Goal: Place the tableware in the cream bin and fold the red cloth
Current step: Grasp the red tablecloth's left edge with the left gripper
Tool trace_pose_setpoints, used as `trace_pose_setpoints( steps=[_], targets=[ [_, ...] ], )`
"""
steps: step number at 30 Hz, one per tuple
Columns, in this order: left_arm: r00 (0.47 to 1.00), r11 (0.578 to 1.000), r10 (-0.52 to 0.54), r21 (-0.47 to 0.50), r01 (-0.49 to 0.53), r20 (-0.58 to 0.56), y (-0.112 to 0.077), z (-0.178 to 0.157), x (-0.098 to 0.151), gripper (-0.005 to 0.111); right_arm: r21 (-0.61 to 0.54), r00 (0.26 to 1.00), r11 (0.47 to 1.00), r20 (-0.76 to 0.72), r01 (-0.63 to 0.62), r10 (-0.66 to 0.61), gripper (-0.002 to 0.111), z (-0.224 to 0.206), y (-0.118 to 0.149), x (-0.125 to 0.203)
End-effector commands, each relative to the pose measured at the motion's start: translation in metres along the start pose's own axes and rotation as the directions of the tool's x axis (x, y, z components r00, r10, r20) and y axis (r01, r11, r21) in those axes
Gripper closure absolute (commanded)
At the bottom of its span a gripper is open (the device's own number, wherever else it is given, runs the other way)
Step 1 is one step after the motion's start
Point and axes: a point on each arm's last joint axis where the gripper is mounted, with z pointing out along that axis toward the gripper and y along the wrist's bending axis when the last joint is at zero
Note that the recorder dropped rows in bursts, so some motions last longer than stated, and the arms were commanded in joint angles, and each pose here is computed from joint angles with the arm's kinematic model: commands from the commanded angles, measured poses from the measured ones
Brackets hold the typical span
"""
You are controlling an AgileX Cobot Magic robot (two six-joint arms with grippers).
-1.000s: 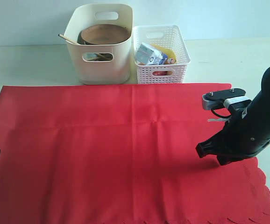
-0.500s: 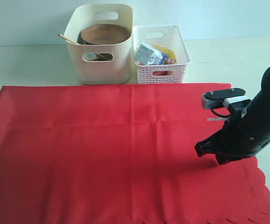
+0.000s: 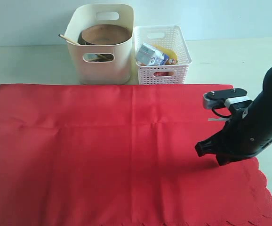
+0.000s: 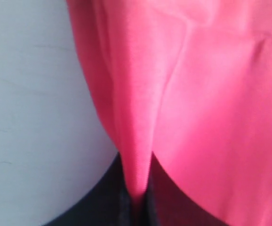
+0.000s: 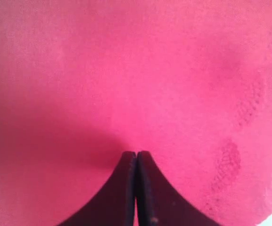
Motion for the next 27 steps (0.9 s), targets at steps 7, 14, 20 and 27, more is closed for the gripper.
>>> trace_pose_setpoints(
  steps=[7,14,20,27],
  targets=[
    [0.979,0.980,0.190,0.074,-0.184,-0.075,-0.059,-0.008,0.007,0.107,-0.018,1.000,1.000,-0.004,-0.010,0.010,0.108,0.004,0.001,-0.002],
    [0.941,0.941,0.327,0.124,-0.315,-0.089,-0.108,-0.019,0.004,0.107,-0.021,1.000,1.000,-0.004,-0.017,0.017,0.108,0.004,0.001,-0.002],
    [0.910,0.901,0.407,0.199,-0.386,-0.076,-0.154,-0.027,0.003,0.107,-0.021,1.000,1.000,-0.004,-0.017,0.017,0.108,0.004,0.001,-0.002],
    [0.875,0.835,0.484,0.311,-0.454,-0.021,-0.205,-0.038,0.009,0.107,-0.021,1.000,1.000,-0.004,-0.017,0.017,0.108,0.004,0.001,-0.002]
  ],
)
